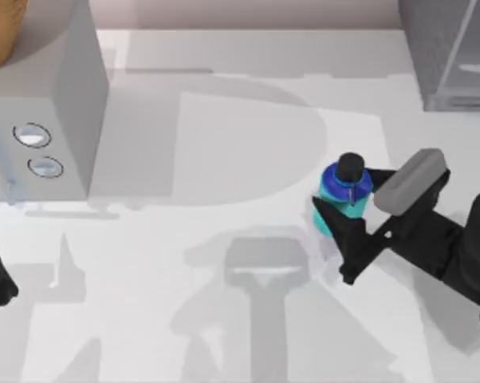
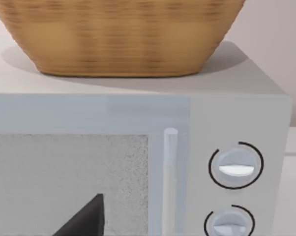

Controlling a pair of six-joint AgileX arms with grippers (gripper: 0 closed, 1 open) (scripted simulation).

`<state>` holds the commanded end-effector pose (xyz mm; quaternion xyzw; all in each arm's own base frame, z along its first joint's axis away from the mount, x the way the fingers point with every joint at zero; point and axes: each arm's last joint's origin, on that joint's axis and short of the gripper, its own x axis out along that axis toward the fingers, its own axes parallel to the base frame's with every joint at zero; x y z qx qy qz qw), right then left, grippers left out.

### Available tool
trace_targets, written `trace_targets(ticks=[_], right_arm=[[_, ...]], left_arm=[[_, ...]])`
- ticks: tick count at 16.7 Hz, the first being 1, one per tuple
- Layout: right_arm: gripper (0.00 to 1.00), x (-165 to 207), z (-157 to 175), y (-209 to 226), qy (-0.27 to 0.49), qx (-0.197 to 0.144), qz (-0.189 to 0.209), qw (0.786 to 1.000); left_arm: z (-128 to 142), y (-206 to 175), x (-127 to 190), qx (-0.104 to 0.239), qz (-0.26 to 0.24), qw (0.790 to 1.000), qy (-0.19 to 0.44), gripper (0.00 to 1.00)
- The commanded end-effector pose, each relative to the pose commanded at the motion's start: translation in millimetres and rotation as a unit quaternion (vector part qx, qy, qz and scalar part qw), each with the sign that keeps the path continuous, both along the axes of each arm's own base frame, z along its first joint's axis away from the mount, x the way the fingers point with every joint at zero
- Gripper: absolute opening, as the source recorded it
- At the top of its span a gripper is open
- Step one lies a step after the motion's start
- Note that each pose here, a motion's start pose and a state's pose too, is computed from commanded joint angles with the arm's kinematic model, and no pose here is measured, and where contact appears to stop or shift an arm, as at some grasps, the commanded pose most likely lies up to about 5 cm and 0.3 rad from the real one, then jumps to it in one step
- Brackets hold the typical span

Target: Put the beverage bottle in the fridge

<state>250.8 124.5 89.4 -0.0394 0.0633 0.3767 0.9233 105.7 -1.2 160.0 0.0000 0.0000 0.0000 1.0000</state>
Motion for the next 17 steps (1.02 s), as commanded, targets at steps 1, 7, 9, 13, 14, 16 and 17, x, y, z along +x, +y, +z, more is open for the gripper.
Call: trace_targets(ticks=[1, 7, 9, 13, 14, 16, 17], right_arm=[[0.01, 0.9, 5.3, -10.9, -0.002, 0.001, -0.003, 1.000], [0.01, -12.4, 10.6, -51.6, 0.027, -0.010, -0.002, 1.000], [0.01, -12.4, 10.6, -51.7, 0.027, -0.010, -0.002, 1.000], [0.01, -11.9, 11.8, -50.4, 0.027, -0.009, -0.002, 1.000], [0.01, -12.0, 15.4, -50.8, 0.022, -0.007, -0.005, 1.000], [0.01, -12.9, 26.9, -54.0, 0.010, -0.005, -0.021, 1.000], [0.01, -14.2, 34.2, -56.7, 0.003, -0.005, -0.033, 0.999]], left_arm=[[0.0, 0.0, 0.0, 0.000, 0.000, 1.000, 0.000, 1.00], [0.0, 0.0, 0.0, 0.000, 0.000, 1.000, 0.000, 1.00], [0.0, 0.0, 0.0, 0.000, 0.000, 1.000, 0.000, 1.00], [0.0, 0.0, 0.0, 0.000, 0.000, 1.000, 0.000, 1.00], [0.0, 0.0, 0.0, 0.000, 0.000, 1.000, 0.000, 1.00], [0.0, 0.0, 0.0, 0.000, 0.000, 1.000, 0.000, 1.00], [0.0, 0.0, 0.0, 0.000, 0.000, 1.000, 0.000, 1.00]])
